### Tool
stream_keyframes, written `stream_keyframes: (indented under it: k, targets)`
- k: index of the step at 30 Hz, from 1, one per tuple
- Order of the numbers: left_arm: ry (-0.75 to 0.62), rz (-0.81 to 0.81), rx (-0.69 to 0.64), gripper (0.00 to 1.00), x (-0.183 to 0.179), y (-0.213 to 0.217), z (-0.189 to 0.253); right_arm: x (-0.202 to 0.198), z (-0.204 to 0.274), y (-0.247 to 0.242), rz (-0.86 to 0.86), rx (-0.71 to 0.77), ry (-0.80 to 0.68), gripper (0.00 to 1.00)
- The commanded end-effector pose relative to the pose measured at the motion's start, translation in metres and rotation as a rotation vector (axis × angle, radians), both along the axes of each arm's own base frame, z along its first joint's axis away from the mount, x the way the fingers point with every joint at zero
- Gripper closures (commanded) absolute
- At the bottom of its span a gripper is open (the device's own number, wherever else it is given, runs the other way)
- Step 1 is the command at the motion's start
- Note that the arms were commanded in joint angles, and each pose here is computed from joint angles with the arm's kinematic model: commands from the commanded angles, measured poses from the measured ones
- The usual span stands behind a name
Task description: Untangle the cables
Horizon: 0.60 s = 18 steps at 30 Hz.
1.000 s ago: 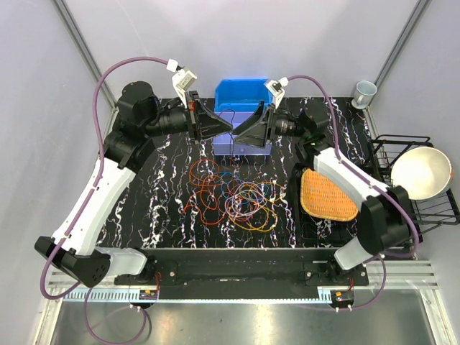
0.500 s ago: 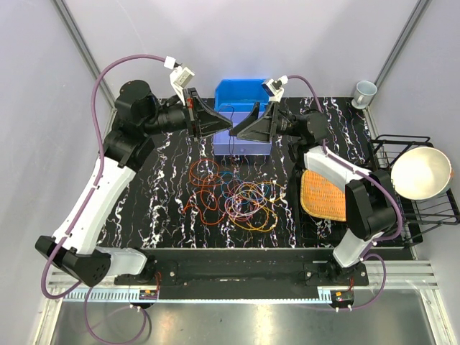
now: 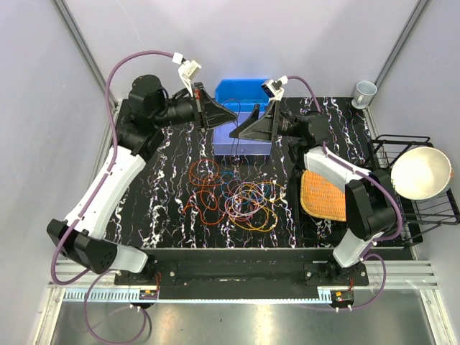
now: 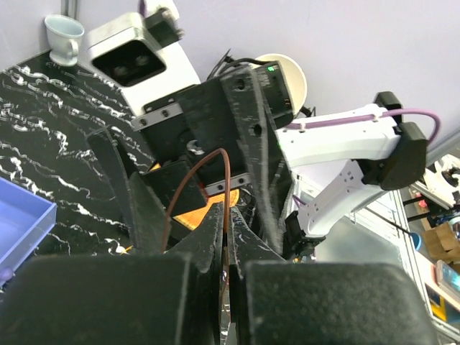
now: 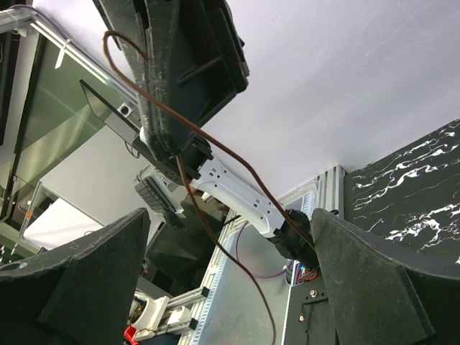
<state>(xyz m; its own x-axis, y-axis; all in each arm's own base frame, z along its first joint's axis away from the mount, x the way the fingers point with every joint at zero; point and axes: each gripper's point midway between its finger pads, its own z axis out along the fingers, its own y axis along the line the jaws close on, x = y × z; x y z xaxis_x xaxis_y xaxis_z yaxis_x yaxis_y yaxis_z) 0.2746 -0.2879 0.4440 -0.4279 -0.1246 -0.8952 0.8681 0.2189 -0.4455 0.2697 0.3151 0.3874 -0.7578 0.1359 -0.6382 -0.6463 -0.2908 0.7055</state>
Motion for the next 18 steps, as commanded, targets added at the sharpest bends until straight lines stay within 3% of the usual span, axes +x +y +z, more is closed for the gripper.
stream_keyframes:
  k: [1, 6, 9, 10, 13, 14, 17, 18]
  targets:
    - [-0.055, 0.058, -0.035, 1.00, 0.011, 0.002, 0.020, -0.033, 0.027, -0.011, 0.011, 0.111, -0.239, 0.00]
    - [-0.040, 0.103, -0.023, 1.00, 0.021, 0.003, 0.015, -0.031, 0.024, -0.010, 0.008, 0.110, -0.228, 0.04]
    - [-0.033, 0.136, -0.009, 1.00, 0.028, 0.005, 0.012, -0.029, 0.022, -0.009, 0.006, 0.109, -0.224, 0.14]
    - [-0.037, 0.139, -0.009, 1.00, 0.028, 0.005, 0.014, -0.028, 0.022, -0.009, 0.004, 0.109, -0.219, 0.29]
    - [-0.026, 0.145, -0.003, 1.00, 0.031, 0.005, 0.012, -0.026, 0.022, -0.008, 0.003, 0.110, -0.210, 0.49]
    - [-0.025, 0.148, -0.002, 1.00, 0.032, 0.004, 0.011, -0.024, 0.019, -0.007, 0.005, 0.106, -0.197, 0.62]
    - [-0.018, 0.151, -0.001, 1.00, 0.034, 0.004, 0.009, -0.019, 0.015, -0.004, 0.013, 0.089, -0.172, 0.86]
    - [-0.014, 0.149, -0.001, 1.00, 0.034, 0.004, 0.009, -0.019, 0.015, -0.003, 0.016, 0.085, -0.164, 0.89]
